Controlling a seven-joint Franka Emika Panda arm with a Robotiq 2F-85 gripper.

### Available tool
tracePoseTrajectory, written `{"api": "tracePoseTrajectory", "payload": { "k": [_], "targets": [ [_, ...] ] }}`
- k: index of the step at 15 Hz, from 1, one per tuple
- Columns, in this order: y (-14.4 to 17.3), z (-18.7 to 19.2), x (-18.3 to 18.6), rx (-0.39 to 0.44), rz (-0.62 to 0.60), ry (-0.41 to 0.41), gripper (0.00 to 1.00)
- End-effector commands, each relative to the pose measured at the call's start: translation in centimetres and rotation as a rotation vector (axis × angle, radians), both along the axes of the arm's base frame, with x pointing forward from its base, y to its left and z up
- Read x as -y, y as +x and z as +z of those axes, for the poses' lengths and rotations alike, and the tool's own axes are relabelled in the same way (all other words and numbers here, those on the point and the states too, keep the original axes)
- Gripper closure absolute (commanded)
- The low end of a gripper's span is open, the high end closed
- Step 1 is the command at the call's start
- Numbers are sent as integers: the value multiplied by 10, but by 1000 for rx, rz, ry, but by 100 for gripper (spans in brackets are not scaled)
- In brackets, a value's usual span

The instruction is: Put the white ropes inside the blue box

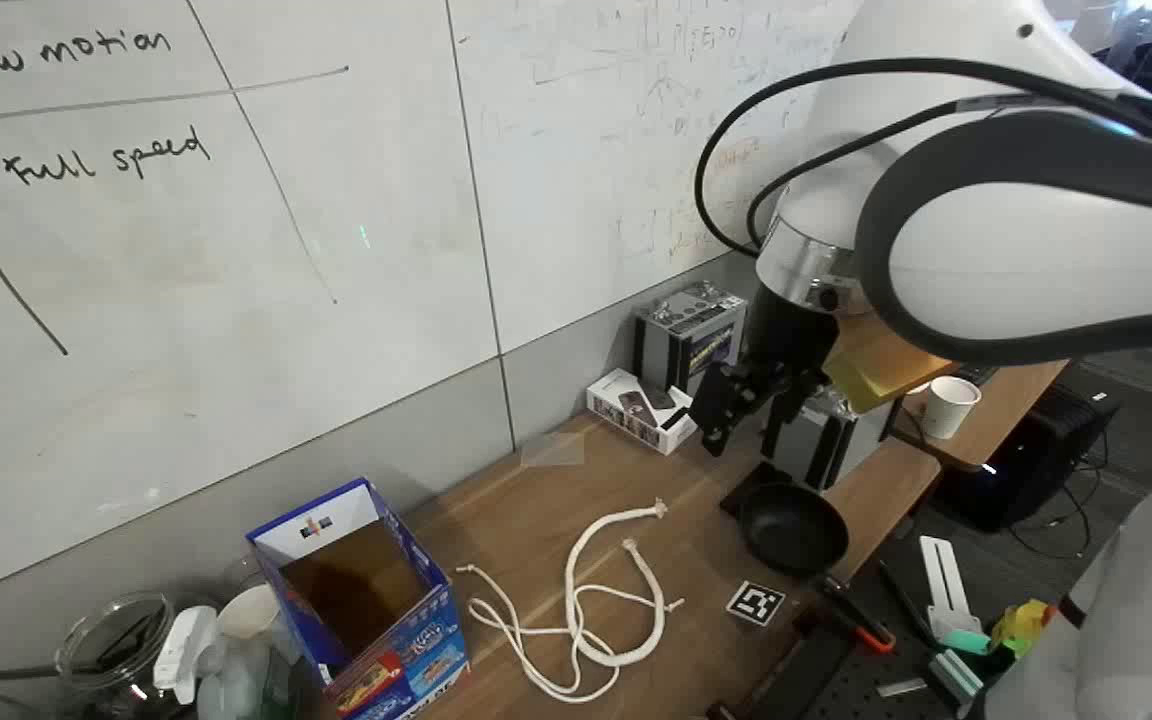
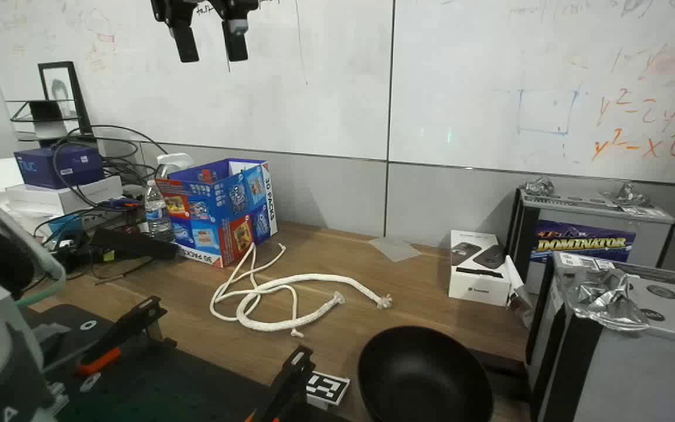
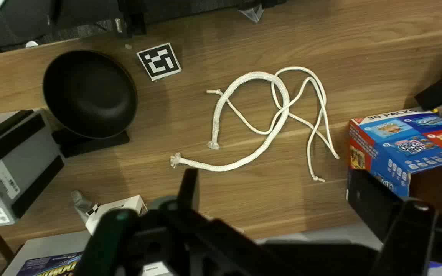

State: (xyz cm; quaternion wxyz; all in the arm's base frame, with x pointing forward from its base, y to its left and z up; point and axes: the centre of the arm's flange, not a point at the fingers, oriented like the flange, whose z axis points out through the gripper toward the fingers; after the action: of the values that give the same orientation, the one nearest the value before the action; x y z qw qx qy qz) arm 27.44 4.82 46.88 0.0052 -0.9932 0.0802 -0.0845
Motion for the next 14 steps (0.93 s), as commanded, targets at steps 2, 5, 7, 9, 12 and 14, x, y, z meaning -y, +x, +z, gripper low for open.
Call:
{"api": "tracePoseTrajectory", "payload": {
  "k": [2,5,7,9,12,14],
  "targets": [
    [0,0,0,-2,0,0,0],
    [0,0,0,-3,0,0,0],
    [0,-6,-2,-7,8,2,0],
    [1,-21,-6,-15,32,7,0],
    [8,-52,-14,-59,82,32,0],
    [18,-75,-20,-84,107,31,0]
  ]
}}
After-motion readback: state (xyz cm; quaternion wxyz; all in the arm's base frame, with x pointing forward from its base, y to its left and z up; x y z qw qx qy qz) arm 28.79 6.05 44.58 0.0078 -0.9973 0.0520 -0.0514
